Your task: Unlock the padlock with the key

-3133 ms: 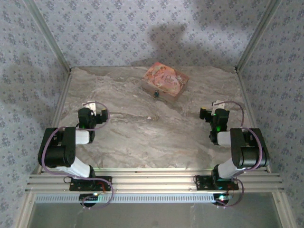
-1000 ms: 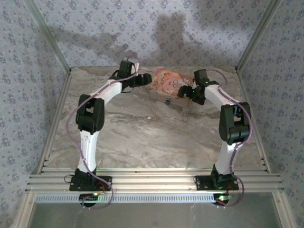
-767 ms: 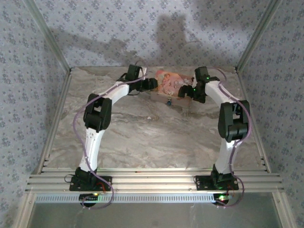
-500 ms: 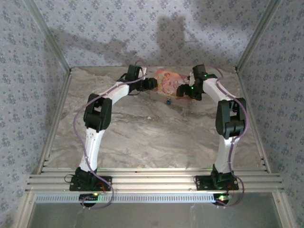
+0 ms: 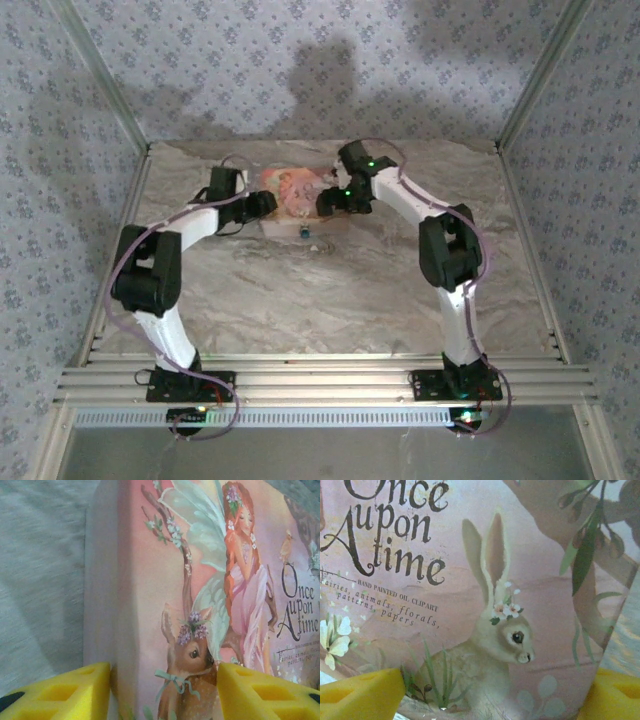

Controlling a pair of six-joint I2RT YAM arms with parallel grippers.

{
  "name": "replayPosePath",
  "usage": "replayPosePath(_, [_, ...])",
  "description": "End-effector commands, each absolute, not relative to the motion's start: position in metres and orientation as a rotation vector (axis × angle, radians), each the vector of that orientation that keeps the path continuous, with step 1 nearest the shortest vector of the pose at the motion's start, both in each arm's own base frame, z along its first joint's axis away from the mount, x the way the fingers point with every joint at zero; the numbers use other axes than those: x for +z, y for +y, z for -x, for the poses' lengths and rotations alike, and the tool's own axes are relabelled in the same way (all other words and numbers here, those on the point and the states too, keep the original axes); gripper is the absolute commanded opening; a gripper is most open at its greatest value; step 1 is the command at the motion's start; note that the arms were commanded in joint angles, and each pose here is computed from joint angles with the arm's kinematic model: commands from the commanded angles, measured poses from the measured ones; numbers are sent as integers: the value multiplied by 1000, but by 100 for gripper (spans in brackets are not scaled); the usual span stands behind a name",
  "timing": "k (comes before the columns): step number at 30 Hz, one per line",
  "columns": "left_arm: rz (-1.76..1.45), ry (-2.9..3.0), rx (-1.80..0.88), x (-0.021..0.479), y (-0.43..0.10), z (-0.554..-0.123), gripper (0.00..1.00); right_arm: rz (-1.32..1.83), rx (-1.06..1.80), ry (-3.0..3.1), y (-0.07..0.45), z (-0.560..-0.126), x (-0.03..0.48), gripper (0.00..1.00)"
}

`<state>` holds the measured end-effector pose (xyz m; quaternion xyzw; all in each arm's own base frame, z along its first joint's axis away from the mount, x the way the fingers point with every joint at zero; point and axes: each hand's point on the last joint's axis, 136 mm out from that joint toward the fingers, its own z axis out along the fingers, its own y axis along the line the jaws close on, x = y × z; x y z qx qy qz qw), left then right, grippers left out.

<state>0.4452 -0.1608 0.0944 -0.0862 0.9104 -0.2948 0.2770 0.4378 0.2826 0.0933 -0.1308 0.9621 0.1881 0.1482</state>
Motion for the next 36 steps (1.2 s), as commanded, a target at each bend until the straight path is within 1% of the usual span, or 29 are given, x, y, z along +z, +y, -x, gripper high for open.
replayPosePath(1, [157,2526,-841,91,-171,-414,58,330,609,2822,314,-429,79,89])
replayPosePath(3, [150,2533,-771,97,-162,-411,60,267,598,2802,310,-438,91,90])
replayPosePath(6, [149,2535,-659,111,-148,-407,66,198,601,2754,298,-450,120,92])
replayPosePath(8, [150,2529,-569,124,-135,-402,75,175,626,2716,291,-454,142,94])
replayPosePath(11, [168,2515,-422,140,-113,-392,84,172,646,2675,280,-452,170,98])
replayPosePath(12, [184,2508,-369,145,-104,-388,89,191,648,2666,277,-448,177,99])
replayPosePath(13, [213,2502,-308,150,-93,-381,98,208,643,2663,274,-444,182,99])
replayPosePath(16, [355,2469,-122,157,-56,-358,98,240,634,2653,267,-429,191,99])
replayPosePath(19, [608,2419,9,152,-15,-326,98,248,604,2623,258,-416,196,99])
replayPosePath(23, [833,2407,-45,133,17,-290,98,274,625,2591,263,-383,194,99])
replayPosePath(28, [1093,2411,-99,109,45,-258,98,314,650,2564,280,-342,179,99])
replayPosePath(30, [1202,2440,-42,94,54,-240,97,331,656,2580,283,-327,172,99])
replayPosePath(32, [1294,2450,56,83,65,-225,95,340,661,2605,281,-315,167,99])
replayPosePath(34, [1368,2422,146,75,75,-214,94,349,668,2618,277,-306,165,99])
replayPosePath(36, [1442,2368,179,68,82,-209,92,365,654,2632,272,-300,164,99])
